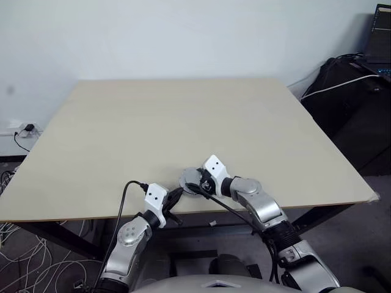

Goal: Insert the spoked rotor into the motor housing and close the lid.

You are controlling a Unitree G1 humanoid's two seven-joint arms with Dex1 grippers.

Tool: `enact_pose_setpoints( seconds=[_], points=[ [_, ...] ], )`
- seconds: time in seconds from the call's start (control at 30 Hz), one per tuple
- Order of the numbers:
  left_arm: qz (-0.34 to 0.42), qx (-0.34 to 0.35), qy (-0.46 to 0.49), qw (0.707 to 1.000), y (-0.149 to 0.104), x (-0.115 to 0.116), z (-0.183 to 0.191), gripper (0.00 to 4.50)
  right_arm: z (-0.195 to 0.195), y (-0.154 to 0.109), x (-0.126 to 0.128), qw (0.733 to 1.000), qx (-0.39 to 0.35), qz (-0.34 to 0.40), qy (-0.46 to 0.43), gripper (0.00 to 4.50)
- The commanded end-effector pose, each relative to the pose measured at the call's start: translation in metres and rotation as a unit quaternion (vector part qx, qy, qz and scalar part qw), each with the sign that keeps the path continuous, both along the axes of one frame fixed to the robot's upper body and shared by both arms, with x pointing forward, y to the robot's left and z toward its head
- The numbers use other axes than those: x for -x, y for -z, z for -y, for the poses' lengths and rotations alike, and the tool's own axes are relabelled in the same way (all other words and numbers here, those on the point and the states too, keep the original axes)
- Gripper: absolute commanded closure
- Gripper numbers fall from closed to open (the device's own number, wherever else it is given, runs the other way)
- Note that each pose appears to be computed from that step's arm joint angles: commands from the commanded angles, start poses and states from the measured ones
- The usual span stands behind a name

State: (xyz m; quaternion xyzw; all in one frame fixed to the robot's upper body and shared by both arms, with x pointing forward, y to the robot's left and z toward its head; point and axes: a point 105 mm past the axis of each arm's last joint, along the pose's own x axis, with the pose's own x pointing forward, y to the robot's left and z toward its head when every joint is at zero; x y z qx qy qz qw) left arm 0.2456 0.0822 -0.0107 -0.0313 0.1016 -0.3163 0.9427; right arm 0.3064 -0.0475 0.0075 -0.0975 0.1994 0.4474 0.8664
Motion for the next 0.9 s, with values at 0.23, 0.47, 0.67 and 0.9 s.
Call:
enact_pose_setpoints(
  seconds=[0.23,0.47,0.67,0.9],
  points=[
    [0.031,0.009,0.001,0.999,-0.017,-0.005,0.002,4.50,0.003,0.004,0.002,0.998,0.049,-0.001,-0.028,1.25],
    [0.029,0.010,-0.002,1.000,-0.016,-0.004,0.002,4.50,0.004,0.005,0.000,0.998,0.058,-0.007,-0.028,1.25],
    [0.028,0.011,-0.002,1.000,-0.016,-0.004,0.002,4.50,0.008,0.007,-0.007,0.998,0.065,-0.004,0.003,1.25],
    [0.025,0.011,0.002,1.000,-0.015,-0.004,0.003,4.50,0.015,0.014,-0.007,0.996,0.080,-0.020,0.017,1.25]
  ],
)
